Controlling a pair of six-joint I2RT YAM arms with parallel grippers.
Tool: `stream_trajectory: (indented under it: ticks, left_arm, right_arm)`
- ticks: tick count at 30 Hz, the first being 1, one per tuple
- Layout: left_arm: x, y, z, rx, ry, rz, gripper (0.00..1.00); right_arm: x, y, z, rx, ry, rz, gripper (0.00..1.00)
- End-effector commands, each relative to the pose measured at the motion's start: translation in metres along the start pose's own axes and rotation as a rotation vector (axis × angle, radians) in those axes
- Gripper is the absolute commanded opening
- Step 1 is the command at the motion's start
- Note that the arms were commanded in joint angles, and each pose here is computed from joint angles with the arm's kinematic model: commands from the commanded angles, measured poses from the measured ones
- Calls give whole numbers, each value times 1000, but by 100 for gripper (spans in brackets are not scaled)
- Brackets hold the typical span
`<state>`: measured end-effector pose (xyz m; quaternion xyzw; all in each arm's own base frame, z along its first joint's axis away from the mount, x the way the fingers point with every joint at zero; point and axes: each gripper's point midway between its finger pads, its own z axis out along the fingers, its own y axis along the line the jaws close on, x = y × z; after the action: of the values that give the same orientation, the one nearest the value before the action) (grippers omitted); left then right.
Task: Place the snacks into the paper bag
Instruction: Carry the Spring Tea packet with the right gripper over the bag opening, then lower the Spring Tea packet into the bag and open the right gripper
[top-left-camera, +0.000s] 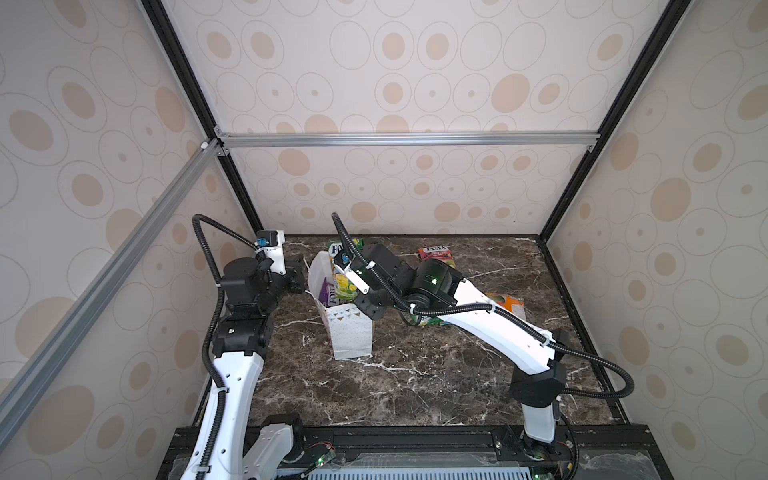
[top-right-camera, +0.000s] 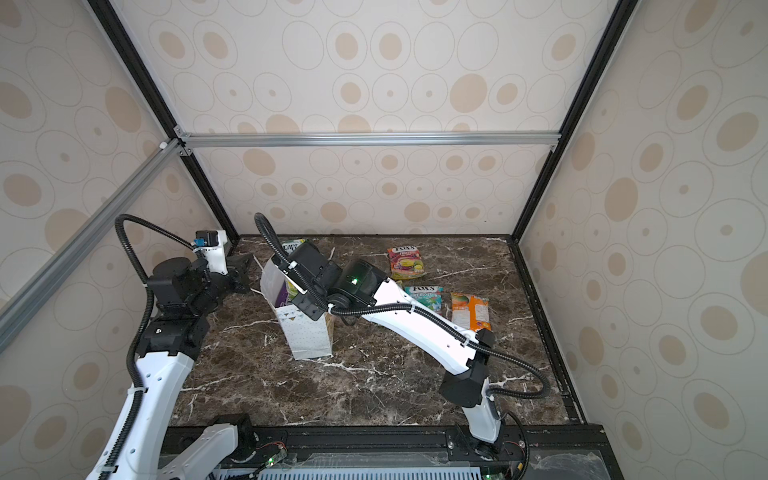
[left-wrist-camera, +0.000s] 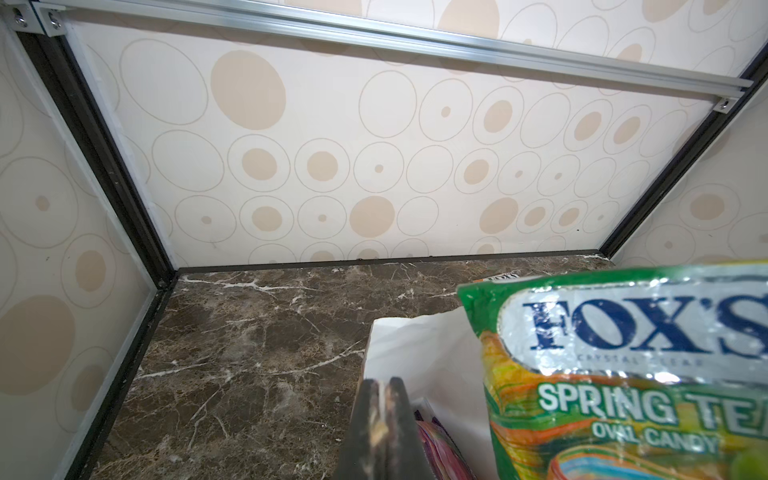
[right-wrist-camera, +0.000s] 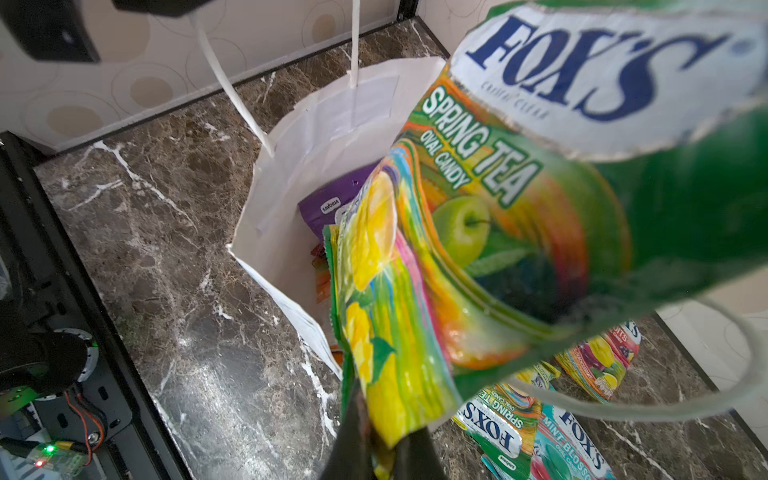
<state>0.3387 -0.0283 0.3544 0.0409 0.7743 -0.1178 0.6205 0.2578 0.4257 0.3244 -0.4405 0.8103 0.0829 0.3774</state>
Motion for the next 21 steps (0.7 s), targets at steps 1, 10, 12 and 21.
stream_trajectory:
  ticks: [1,10,12,21]
  left_arm:
    - [-21,-4,-9,10,-75,33,0]
    - [-23,-5,-10,12,-81,36,0]
    - [-23,-5,-10,13,-81,36,0]
    - [-23,-6,-10,20,-83,35,0]
  right_arm:
    - [-3,-3,-4,34,0,8,0]
    - [0,6,6,9,26,8,0]
    - [0,8,7,-1,30,8,0]
    - [3,20,12,-29,46,4,0]
